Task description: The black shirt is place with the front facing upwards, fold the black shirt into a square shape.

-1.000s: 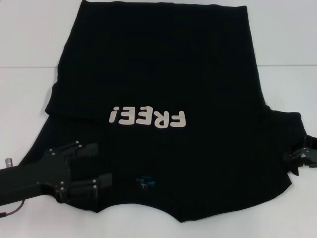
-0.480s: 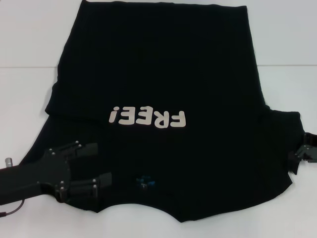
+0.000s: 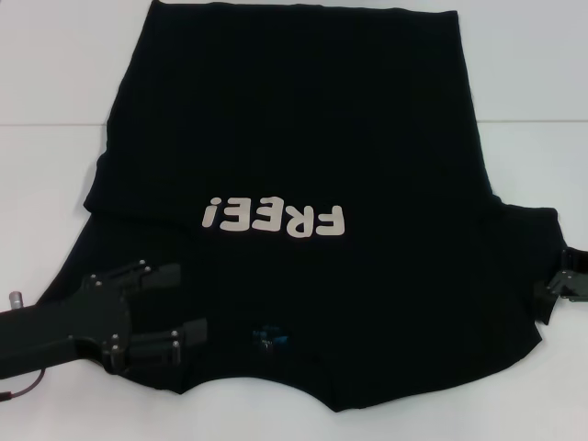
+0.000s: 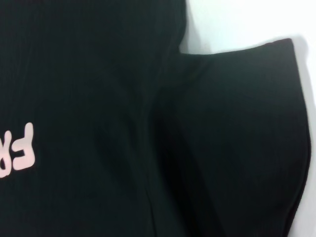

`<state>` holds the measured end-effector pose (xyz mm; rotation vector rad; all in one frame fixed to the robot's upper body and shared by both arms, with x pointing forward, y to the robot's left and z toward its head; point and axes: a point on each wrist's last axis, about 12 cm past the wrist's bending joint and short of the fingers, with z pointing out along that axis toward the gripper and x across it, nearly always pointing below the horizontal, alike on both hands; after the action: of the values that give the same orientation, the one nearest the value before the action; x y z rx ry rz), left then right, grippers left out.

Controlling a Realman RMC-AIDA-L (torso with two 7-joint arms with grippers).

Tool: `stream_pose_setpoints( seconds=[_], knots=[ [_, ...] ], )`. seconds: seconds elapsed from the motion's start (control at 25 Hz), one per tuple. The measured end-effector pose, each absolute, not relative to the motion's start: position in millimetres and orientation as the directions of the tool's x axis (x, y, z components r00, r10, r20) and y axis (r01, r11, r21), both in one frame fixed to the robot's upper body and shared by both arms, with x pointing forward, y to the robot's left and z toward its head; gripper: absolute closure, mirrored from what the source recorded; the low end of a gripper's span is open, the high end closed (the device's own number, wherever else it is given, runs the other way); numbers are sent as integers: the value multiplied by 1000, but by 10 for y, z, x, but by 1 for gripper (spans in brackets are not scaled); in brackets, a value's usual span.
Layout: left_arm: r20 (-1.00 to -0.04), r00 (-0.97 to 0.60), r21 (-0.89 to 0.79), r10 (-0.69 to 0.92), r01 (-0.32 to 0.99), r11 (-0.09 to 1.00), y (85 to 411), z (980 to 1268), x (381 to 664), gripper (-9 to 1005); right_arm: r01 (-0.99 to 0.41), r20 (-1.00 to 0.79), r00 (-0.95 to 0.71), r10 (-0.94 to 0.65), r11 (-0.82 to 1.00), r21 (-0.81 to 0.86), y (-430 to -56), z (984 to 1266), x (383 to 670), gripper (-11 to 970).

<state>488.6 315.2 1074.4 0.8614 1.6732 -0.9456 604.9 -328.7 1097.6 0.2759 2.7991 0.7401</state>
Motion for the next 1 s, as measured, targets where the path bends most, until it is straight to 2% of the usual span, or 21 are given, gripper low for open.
stream_pose_setpoints(
  seconds=[0.6,1.0],
  knots=[
    [-961,-259,-191,95,873,448,3165,10744,4877,109,119,-210,-940,269,834,539,-3379,11060,6035,953],
    [-963,-257,-192,84,869,456,3178,10751,4878,110,150,-237,-905,354,786,599,-3617,11082,5940,948]
  ],
)
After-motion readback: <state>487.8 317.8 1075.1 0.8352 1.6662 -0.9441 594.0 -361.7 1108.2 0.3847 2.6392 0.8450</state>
